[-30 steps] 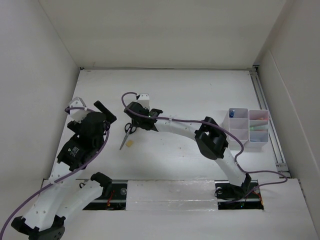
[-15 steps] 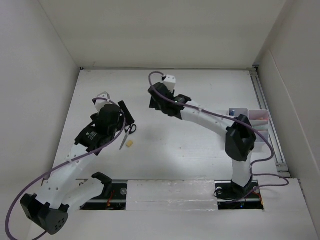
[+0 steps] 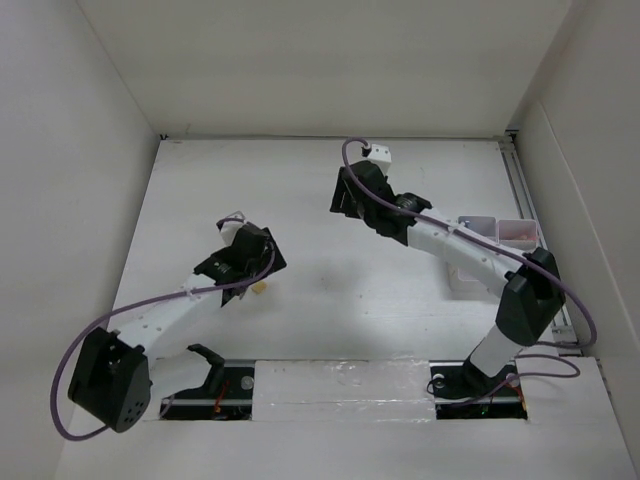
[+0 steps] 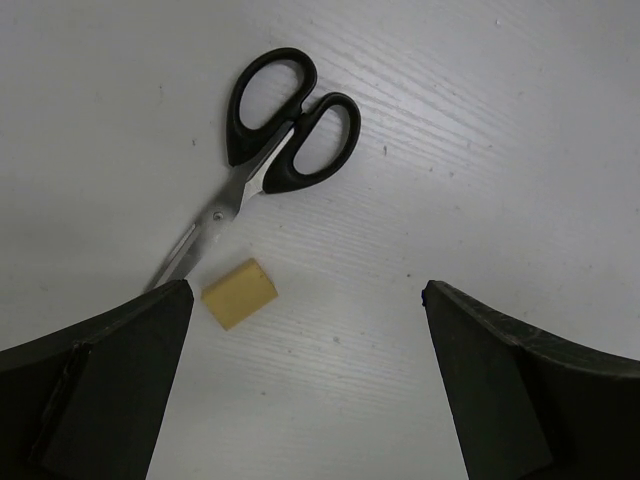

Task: Sort the stationery into containers
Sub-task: Grab a piece of stationery with the left arm

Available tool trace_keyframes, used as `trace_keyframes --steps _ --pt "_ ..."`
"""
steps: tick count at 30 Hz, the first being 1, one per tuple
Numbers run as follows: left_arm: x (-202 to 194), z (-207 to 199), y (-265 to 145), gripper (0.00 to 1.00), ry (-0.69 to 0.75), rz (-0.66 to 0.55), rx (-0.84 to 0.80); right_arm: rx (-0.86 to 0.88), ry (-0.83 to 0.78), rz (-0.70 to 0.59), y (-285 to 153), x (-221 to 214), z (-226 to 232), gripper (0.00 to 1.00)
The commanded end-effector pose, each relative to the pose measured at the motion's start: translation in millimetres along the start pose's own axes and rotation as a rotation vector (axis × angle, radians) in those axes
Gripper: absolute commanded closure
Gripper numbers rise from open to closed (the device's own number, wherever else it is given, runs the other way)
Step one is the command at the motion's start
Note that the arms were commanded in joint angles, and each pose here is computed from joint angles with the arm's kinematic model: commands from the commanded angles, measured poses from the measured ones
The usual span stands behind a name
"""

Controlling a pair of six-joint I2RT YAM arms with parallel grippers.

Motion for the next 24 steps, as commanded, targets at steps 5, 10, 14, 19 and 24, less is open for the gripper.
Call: trace_keyframes --steps 5,10,14,19,24 --pt "4.9 -17.1 19.4 0.0 0.028 -0.063 -0.044 0.166 -0.024 -0.045 -34.0 17.9 20.4 0.33" --pt "-11.1 -9.8 29.2 0.07 0.052 -0.022 -0.032 0.18 -0.032 -0.066 -48.9 21.1 11.9 0.32" --pt "-21.1 -3.2 32.4 0.17 0.052 0.006 -0.018 0.184 -0.011 -0.084 -55.8 29.8 0.2 0.32" --pt "-30.1 -3.3 33.1 0.17 0.058 0.043 -0.015 0.189 0.007 -0.104 -63.2 37.0 -8.9 0.32" --pt "-37.6 3.9 29.5 0.21 0.049 0.085 0.02 0.204 0.019 -0.126 -76.7 42.6 -12.8 0.32"
Point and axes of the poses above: each gripper's point midway between its finger pads, its own y axis out along the fingers, its own z axis along the line the jaws close on, x = y × z, the point moved 1 cm from there along -y, back along the fingers
